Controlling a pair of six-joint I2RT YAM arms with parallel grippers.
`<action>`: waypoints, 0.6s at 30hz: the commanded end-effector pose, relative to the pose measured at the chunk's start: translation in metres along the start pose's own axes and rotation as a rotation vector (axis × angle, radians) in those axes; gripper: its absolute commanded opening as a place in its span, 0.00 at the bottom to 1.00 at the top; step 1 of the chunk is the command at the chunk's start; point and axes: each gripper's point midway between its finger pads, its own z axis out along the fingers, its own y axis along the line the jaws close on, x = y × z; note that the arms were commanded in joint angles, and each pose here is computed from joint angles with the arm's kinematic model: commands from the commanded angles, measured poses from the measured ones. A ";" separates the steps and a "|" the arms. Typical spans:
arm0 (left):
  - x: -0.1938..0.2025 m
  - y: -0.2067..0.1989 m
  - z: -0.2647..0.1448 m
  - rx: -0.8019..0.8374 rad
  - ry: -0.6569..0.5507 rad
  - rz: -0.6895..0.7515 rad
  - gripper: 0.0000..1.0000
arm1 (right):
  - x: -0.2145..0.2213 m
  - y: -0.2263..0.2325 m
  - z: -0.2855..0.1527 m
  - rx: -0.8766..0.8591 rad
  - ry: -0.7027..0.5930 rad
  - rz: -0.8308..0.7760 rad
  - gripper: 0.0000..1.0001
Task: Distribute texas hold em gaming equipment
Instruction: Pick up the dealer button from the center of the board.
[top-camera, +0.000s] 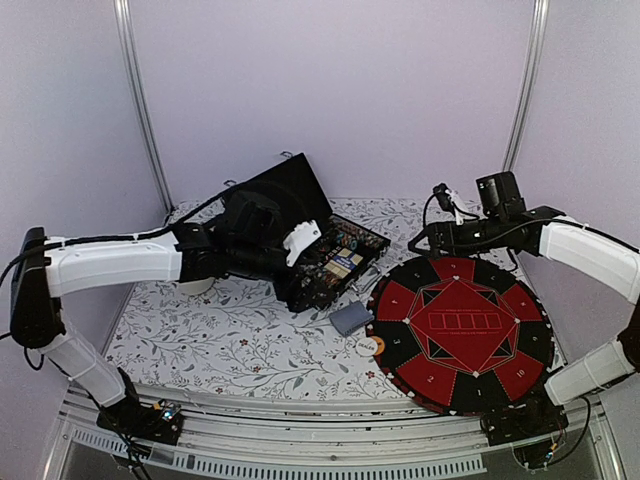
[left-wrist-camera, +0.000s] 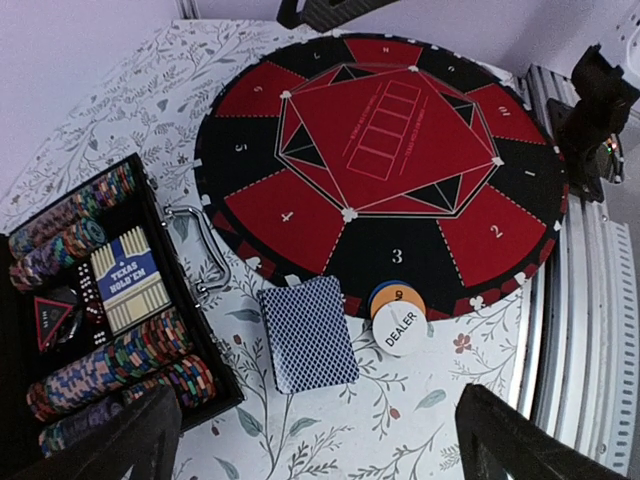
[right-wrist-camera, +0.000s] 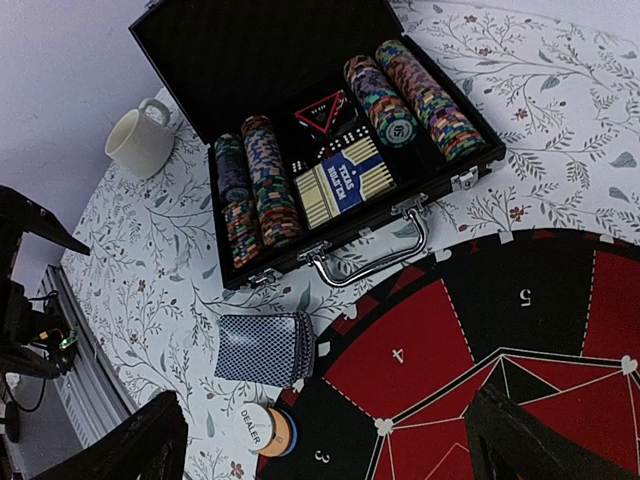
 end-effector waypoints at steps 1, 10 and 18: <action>0.009 -0.004 0.027 0.013 0.062 -0.020 0.98 | 0.008 -0.005 0.018 0.025 0.072 0.040 0.99; 0.030 0.009 0.058 -0.037 0.155 -0.020 0.98 | 0.027 -0.018 0.042 0.035 0.156 0.092 0.99; 0.052 -0.004 0.062 0.022 0.231 0.007 0.98 | 0.063 -0.012 0.058 0.136 0.282 -0.019 0.94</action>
